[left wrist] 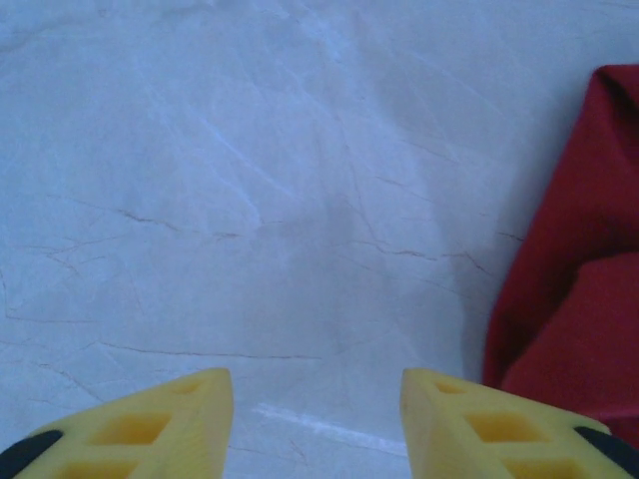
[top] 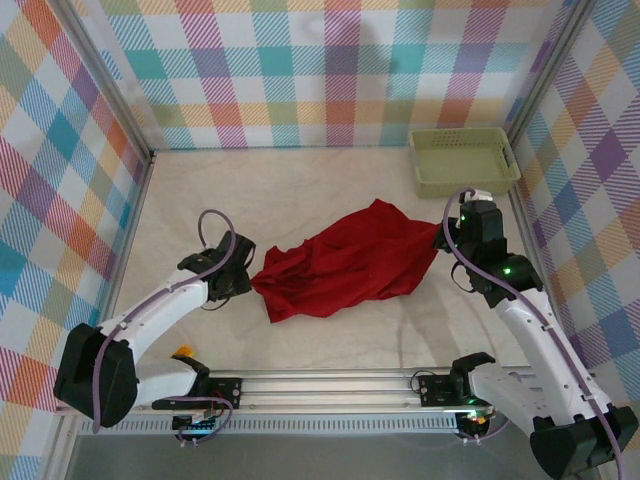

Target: Fold the inside-out t-shirt

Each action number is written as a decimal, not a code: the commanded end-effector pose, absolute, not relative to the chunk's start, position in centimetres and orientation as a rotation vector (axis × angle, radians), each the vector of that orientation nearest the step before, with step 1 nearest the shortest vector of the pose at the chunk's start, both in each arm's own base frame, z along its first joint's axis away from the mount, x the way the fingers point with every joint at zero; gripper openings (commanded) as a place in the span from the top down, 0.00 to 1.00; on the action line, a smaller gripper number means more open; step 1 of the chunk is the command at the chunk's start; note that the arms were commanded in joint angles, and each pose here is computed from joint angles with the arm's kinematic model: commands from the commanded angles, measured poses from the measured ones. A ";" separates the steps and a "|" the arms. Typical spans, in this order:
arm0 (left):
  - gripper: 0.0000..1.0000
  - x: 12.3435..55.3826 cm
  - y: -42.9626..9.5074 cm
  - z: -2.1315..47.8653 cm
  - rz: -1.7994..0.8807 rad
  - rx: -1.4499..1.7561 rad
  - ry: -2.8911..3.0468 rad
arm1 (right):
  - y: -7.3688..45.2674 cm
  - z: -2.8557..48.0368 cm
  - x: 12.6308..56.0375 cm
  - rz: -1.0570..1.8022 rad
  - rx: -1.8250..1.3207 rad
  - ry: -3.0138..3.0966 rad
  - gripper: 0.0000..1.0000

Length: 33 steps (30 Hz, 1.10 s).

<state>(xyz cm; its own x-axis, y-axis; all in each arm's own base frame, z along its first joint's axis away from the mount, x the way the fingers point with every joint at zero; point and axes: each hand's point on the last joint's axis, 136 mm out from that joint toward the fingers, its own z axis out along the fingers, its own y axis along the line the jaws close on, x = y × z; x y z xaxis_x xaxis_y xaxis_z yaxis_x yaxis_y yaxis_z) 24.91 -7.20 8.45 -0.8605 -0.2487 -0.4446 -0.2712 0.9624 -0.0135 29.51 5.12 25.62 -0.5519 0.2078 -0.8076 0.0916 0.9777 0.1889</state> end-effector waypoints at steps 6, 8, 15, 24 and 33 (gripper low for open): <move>0.39 25.5 -13.3 12.6 0.048 -0.126 2.590 | 6.5 27.3 30.0 0.248 0.166 2.116 1.00; 0.39 25.8 -13.9 11.8 0.109 -0.095 2.607 | 6.5 27.4 30.0 0.250 0.165 2.115 1.00; 0.46 26.8 -16.4 9.6 0.164 0.010 2.678 | 6.2 27.2 29.8 0.234 0.164 2.120 1.00; 0.51 27.2 -14.5 6.7 0.348 -0.035 2.734 | 6.2 27.2 29.8 0.230 0.162 2.116 1.00; 0.46 27.9 -13.0 4.0 0.370 -0.106 2.783 | 6.3 27.3 29.8 0.237 0.154 2.116 1.00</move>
<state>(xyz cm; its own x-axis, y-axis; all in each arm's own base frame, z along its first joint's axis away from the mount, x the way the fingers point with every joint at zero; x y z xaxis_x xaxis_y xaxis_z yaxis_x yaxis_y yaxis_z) 27.80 -13.81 5.00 -0.9388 -0.0088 -0.3445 -0.0930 0.9691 0.2287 29.53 6.25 25.69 -0.5642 0.1985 -0.8014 0.0349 0.9755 0.2170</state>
